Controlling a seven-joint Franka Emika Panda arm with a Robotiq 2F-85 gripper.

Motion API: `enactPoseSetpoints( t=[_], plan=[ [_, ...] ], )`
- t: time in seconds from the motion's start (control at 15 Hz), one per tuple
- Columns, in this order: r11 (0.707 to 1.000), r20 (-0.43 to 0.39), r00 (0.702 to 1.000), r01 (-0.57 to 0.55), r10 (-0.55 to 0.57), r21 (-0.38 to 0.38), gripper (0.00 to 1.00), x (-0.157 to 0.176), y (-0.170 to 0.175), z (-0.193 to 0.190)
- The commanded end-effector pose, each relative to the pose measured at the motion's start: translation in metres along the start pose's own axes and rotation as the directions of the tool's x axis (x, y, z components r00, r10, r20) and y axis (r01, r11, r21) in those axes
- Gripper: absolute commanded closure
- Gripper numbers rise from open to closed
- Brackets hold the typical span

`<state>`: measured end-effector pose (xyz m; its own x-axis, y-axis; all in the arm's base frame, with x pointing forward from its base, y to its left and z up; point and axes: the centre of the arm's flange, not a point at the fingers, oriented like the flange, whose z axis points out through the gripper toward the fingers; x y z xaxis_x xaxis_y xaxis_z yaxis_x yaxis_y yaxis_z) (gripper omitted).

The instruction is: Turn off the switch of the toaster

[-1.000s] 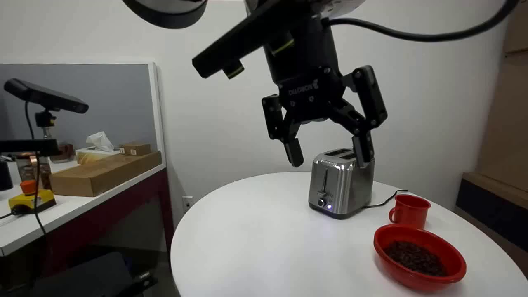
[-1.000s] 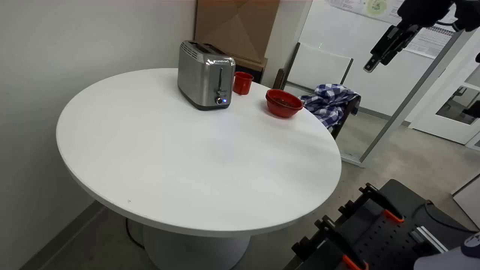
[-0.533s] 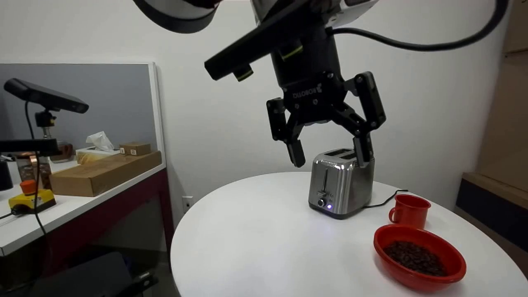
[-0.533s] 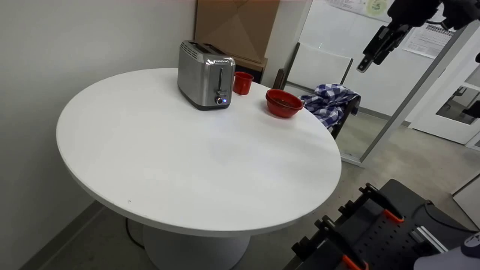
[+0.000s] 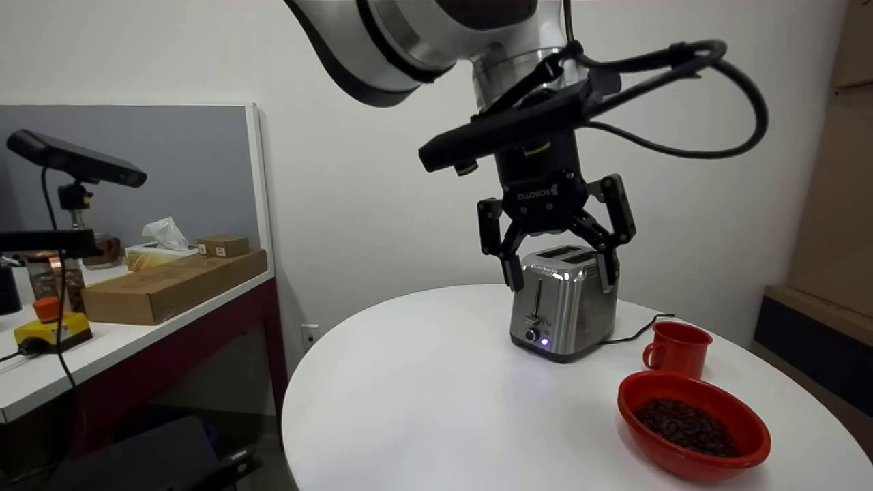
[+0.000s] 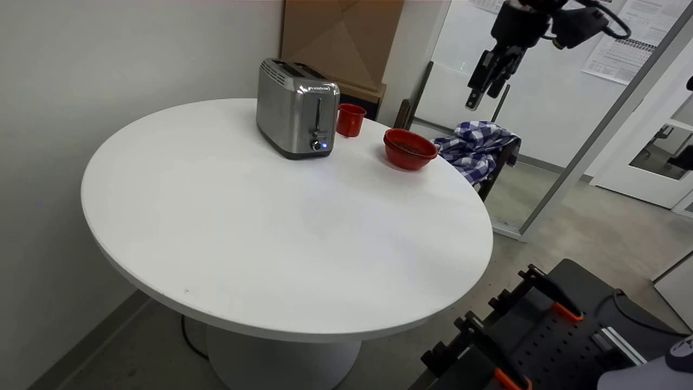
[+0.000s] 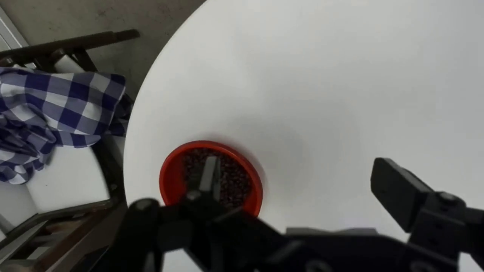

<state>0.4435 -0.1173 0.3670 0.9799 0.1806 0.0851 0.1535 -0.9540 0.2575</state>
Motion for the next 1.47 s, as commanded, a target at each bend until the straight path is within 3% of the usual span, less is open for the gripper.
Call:
enactPoseSetpoints(
  t=[0.0,0.4,0.67,1.0,1.4],
  plan=[
    [0.998,0.011,0.998,0.057,-0.057,-0.001,0.00,0.056,-0.006,0.031],
    [0.998,0.011,0.999,0.051,-0.051,-0.040,0.00,0.114,-0.032,0.096],
    [0.999,-0.043,0.998,-0.039,0.037,-0.034,0.00,0.141,-0.045,0.129],
    [0.990,-0.115,0.984,-0.139,0.136,-0.017,0.00,0.161,-0.055,0.149],
    [0.994,-0.131,0.986,-0.104,0.101,-0.017,0.00,0.169,-0.074,0.161]
  ],
)
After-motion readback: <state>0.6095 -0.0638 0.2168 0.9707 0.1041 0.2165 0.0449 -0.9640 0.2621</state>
